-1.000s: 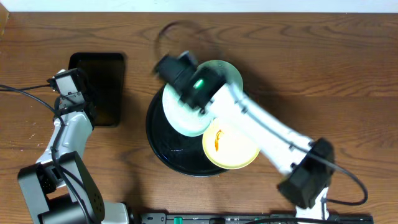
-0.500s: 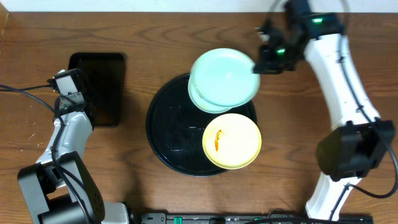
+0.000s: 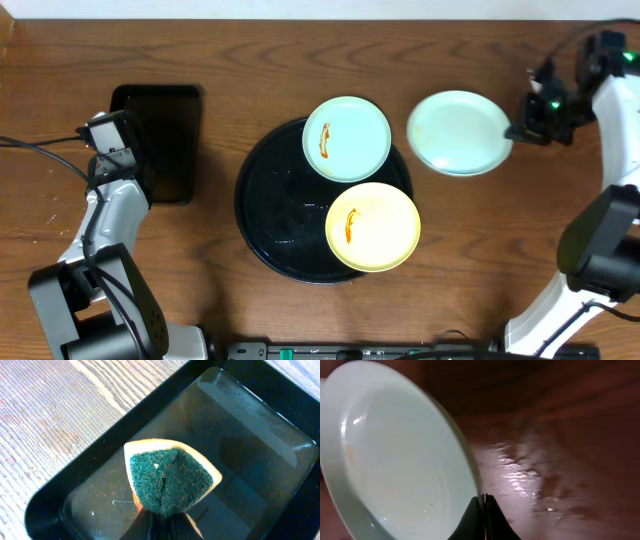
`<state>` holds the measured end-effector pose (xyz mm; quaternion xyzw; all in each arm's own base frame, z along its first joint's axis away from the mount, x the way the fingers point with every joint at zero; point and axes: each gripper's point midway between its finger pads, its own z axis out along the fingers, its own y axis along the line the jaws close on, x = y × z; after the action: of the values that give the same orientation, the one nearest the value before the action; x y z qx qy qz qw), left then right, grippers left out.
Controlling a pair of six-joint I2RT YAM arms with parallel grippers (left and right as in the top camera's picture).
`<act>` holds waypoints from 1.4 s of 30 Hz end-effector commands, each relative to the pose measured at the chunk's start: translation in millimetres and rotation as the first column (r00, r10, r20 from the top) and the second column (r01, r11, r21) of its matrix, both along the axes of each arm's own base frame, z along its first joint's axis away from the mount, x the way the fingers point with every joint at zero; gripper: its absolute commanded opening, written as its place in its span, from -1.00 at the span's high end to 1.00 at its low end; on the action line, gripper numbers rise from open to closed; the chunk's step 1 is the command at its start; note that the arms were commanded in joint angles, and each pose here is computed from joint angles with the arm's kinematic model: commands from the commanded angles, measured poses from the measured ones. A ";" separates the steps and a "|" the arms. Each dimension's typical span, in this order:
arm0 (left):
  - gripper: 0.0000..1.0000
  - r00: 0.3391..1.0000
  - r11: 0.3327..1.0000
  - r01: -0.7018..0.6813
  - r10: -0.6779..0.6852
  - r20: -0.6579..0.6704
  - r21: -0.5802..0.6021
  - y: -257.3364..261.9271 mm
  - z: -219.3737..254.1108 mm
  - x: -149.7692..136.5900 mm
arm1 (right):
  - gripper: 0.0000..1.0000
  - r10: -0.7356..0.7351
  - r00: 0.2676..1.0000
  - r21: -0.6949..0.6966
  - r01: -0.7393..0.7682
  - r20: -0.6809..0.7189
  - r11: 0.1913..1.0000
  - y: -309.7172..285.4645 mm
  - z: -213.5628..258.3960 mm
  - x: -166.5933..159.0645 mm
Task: Clean dirty plates on tray and stack at the side
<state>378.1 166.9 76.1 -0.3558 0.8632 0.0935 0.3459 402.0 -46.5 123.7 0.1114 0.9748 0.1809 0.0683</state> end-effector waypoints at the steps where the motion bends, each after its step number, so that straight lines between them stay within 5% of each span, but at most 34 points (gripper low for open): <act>1: 0.85 1.000 1.000 0.006 -0.006 -0.010 0.012 1.8 -0.1 -1.7 | 0.97 -0.068 0.997 -0.024 0.069 0.025 0.997 -20.7 -11.1 0.4; 11: 0.85 1.000 1.000 0.006 -0.006 -0.015 0.010 1.5 -0.9 -2.6 | 0.98 -0.197 0.977 -0.084 0.204 0.085 0.975 -34.6 -62.4 16.1; 15: 0.85 1.000 1.000 0.006 -0.006 -0.013 0.011 1.6 -0.7 -2.4 | 0.16 -0.206 0.976 -0.034 0.209 0.065 0.977 -25.9 -58.6 13.5; 20: 0.85 1.000 1.000 0.006 -0.007 0.031 0.024 4.5 6.6 5.4 | -0.21 -0.113 0.990 0.221 0.092 0.089 0.971 20.4 -23.8 16.9; 24: 0.85 0.987 0.991 0.131 -0.132 0.087 0.018 -8.6 15.5 23.8 | -0.23 0.014 0.993 0.281 -0.047 0.118 0.959 57.1 5.7 14.5; 31: 0.85 0.979 0.986 0.156 -0.163 0.123 0.064 -4.4 23.4 38.5 | -0.22 0.269 0.950 0.262 -0.303 0.158 0.916 147.1 26.7 0.8; 42: 0.85 0.992 0.992 0.126 -0.126 0.008 0.000 9.2 -42.7 31.7 | -0.04 0.622 0.755 0.075 -0.646 0.209 0.760 295.6 14.5 -42.5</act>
<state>408.4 167.9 39.2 -0.3023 0.8807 0.0633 0.3592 366.7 226.3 130.0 -0.1934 0.9335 0.2969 0.0552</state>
